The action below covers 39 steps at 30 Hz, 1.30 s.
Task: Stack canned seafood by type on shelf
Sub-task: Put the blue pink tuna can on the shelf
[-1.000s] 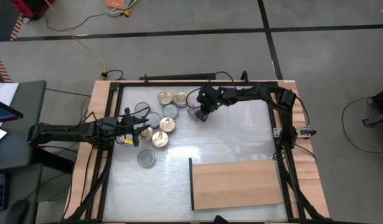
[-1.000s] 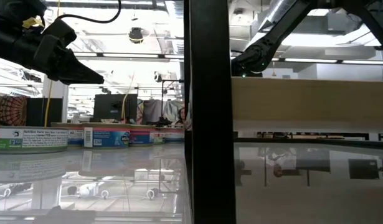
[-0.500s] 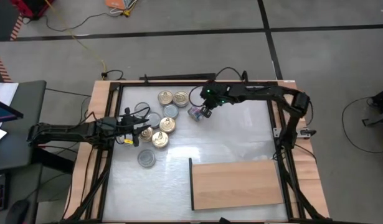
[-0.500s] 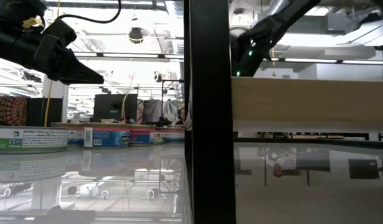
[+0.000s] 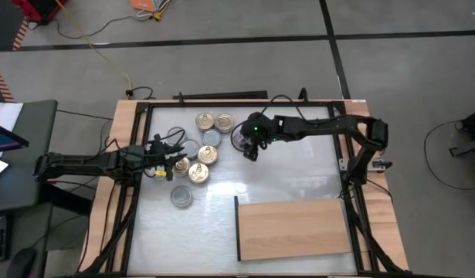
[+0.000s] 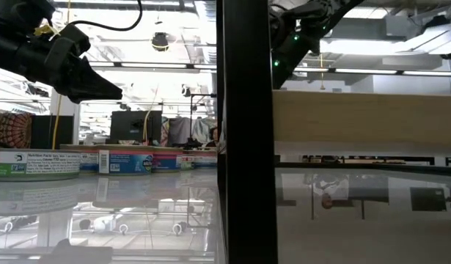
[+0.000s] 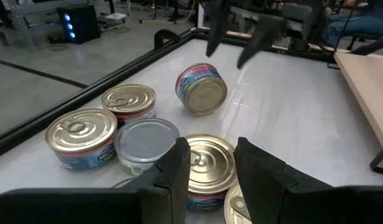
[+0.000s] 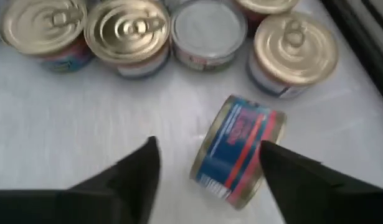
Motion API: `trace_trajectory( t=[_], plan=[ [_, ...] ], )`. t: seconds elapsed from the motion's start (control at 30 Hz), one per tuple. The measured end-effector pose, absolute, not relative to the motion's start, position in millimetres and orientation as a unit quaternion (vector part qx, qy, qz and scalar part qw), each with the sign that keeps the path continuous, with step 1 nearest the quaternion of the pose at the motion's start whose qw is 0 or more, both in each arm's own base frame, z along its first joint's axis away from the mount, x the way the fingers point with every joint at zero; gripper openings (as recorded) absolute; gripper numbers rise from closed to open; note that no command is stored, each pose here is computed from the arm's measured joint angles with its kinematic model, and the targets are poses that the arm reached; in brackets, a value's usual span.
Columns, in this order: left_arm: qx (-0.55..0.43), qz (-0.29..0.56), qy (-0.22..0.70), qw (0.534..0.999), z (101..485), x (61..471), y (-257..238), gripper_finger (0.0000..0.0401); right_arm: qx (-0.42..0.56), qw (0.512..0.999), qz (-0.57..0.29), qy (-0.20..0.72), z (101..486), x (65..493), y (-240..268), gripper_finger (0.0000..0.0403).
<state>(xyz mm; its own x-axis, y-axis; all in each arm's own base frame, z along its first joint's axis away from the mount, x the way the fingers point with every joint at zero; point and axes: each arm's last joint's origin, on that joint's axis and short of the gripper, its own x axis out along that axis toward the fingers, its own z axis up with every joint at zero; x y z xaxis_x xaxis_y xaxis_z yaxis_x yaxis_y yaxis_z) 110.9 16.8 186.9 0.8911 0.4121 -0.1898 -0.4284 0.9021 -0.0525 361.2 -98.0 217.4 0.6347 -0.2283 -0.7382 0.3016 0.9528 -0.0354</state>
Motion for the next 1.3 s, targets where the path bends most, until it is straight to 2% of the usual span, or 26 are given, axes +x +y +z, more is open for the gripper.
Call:
trace_trajectory(
  t=[0.1, 0.23, 0.43, 0.83, 1.0, 1.2, 1.3],
  plan=[
    [-0.047, 0.216, 0.087, 0.971, 187, 111, 17, 0.012, 0.056, 0.896, -0.179, 0.402, 214, 362, -100, 0.0364],
    [-0.051, 0.21, 0.088, 0.973, 187, 111, 16, 0.012, 0.059, 0.898, -0.2, 0.389, 214, 365, -101, 0.0393],
    [-0.044, 0.159, 0.094, 0.982, 187, 112, 14, 0.012, 0.042, 0.889, -0.231, 0.392, 202, 372, -95, 0.0383],
    [-0.043, 0.168, 0.104, 0.979, 185, 113, 14, 0.012, 0.065, 0.861, -0.271, 0.425, 168, 377, -107, 0.0365],
    [-0.04, 0.17, 0.112, 0.978, 183, 113, 14, 0.012, 0.067, 0.861, -0.267, 0.428, 162, 378, -108, 0.0325],
    [-0.04, 0.17, 0.114, 0.978, 183, 114, 14, 0.012, 0.043, 0.862, -0.255, 0.435, 162, 378, -110, 0.0217],
    [-0.047, 0.169, 0.113, 0.978, 183, 114, 14, 0.012, 0.029, 0.863, -0.248, 0.438, 162, 378, -110, 0.0212]
  ],
)
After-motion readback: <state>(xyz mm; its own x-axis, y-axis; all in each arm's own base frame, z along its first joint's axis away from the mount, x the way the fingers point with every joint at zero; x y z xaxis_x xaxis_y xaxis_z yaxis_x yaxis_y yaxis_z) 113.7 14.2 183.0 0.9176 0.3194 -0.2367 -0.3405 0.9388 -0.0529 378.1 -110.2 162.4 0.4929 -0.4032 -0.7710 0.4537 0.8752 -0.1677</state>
